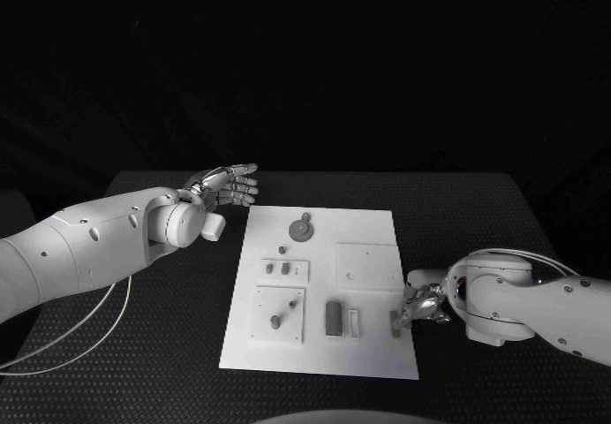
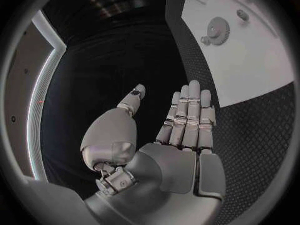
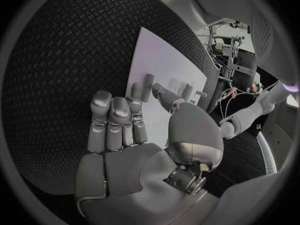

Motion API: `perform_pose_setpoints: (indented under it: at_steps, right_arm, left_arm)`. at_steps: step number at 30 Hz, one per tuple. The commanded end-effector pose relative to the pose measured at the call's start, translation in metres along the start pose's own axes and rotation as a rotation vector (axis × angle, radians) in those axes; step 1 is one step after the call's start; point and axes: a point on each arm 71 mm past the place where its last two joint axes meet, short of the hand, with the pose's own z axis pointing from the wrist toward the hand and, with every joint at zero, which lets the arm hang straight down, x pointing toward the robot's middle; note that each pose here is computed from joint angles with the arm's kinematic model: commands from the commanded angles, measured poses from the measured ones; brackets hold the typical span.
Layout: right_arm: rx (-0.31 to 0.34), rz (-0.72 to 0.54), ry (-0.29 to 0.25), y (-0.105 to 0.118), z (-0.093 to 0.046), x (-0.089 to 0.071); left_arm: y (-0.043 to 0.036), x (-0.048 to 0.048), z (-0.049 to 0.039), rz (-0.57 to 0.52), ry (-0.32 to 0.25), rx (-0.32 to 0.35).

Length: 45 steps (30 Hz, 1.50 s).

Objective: Assemble the parts on the task board

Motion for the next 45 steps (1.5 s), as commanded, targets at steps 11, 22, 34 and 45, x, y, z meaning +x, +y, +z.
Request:
perform_pose_setpoints:
  at_steps: [11, 22, 34, 45]
  right_arm:
    - [0.021, -0.069, -0.03, 0.008, 0.01, 0.008]
    - [0.0, -0.134, -0.089, 0.019, 0.016, 0.015]
    - [-0.041, -0.182, -0.084, 0.031, 0.014, 0.02]
    - [-0.067, -0.149, -0.124, 0.035, 0.013, 0.018]
  left_arm:
    - [-0.0013, 0.0026, -0.0003, 0.002, 0.023, 0.008]
    - [-0.0009, 0.0014, -0.0009, 0.003, 0.023, 0.004]
    - [-0.0006, 0.0013, -0.0011, 0.005, 0.025, 0.002]
    - [-0.0006, 0.0013, -0.0012, 0.006, 0.025, 0.001]
